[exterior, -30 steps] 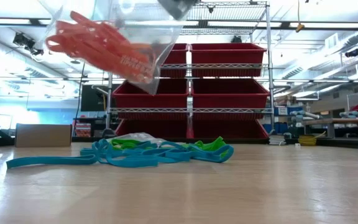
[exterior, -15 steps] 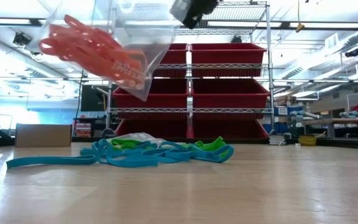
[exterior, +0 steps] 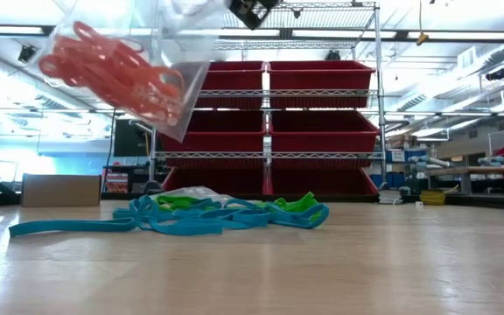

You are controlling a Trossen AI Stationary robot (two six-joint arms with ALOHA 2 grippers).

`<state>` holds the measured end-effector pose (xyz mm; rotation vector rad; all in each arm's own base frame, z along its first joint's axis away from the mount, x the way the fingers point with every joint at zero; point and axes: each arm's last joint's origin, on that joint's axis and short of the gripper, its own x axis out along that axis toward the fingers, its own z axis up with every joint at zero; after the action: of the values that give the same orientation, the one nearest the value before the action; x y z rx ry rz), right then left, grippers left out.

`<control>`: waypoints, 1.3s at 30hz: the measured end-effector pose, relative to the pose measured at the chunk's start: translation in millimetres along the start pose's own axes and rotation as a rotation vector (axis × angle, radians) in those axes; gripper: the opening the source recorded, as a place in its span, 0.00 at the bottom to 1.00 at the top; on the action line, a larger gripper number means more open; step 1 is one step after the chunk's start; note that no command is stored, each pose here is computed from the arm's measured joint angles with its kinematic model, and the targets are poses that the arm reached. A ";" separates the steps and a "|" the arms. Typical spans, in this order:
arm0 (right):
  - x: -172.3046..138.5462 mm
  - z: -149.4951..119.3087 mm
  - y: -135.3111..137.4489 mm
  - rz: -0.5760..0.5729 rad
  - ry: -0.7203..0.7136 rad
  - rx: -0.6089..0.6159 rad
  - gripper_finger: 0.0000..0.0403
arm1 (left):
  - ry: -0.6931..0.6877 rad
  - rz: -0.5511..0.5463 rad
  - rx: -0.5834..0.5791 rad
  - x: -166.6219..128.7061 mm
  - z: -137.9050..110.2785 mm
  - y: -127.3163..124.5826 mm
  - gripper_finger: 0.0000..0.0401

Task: Sort rubber bands
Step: Close the transparent zip bag

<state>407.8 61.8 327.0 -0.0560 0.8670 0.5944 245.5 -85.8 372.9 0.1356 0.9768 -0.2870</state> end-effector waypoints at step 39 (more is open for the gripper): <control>-5.8 36.0 -4.6 -0.195 -0.334 -0.087 0.32 | 0.025 0.043 0.032 14.1 4.6 0.9 0.00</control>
<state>432.5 65.4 354.0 -0.1151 0.5046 0.4417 256.9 -88.5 363.7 0.1899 0.9935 -0.2622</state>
